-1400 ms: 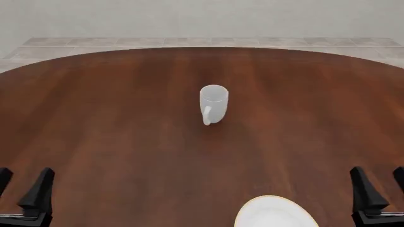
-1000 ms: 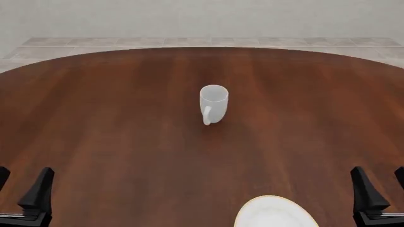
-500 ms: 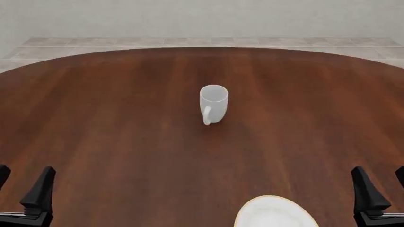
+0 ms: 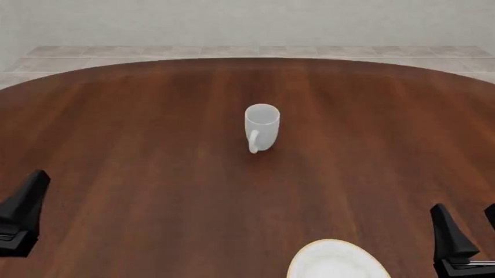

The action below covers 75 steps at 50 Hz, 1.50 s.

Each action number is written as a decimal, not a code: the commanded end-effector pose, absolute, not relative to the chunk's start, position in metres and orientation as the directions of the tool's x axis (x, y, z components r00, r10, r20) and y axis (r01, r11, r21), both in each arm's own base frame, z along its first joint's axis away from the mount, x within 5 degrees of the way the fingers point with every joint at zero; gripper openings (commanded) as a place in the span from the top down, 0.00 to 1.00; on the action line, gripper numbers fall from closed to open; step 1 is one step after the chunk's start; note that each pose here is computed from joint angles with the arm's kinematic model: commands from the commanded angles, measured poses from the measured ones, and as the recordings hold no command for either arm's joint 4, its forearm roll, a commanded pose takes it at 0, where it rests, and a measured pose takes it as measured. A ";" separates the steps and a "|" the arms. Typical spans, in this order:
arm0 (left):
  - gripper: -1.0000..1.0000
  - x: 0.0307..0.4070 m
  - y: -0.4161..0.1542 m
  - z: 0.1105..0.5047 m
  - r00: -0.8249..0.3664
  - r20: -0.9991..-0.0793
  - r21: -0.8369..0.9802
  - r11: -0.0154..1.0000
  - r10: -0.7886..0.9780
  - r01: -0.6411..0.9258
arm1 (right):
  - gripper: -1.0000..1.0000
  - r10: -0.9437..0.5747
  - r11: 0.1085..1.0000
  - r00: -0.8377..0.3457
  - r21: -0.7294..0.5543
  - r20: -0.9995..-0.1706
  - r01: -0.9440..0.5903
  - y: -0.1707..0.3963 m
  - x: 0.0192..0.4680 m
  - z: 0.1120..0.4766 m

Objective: Put the white mug on the plate.

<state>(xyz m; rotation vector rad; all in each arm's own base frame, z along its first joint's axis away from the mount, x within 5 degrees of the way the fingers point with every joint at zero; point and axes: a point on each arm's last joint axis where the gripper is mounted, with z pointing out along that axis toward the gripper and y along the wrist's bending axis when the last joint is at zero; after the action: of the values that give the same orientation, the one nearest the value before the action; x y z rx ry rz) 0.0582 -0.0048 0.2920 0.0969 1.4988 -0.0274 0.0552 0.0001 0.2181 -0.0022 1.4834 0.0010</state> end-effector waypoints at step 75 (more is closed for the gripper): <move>0.00 0.266 -0.112 0.400 -0.198 -0.967 0.069 0.912 0.161 0.403 | 0.00 -0.001 1.000 0.087 -0.001 -0.996 -0.001 0.000 0.055 0.219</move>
<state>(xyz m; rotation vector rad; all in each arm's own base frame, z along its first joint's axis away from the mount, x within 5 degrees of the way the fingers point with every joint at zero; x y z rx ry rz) 0.2291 -0.0869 0.4088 0.4076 1.7331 -0.1899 0.0549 0.0001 0.2197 -0.0027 1.4861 0.0010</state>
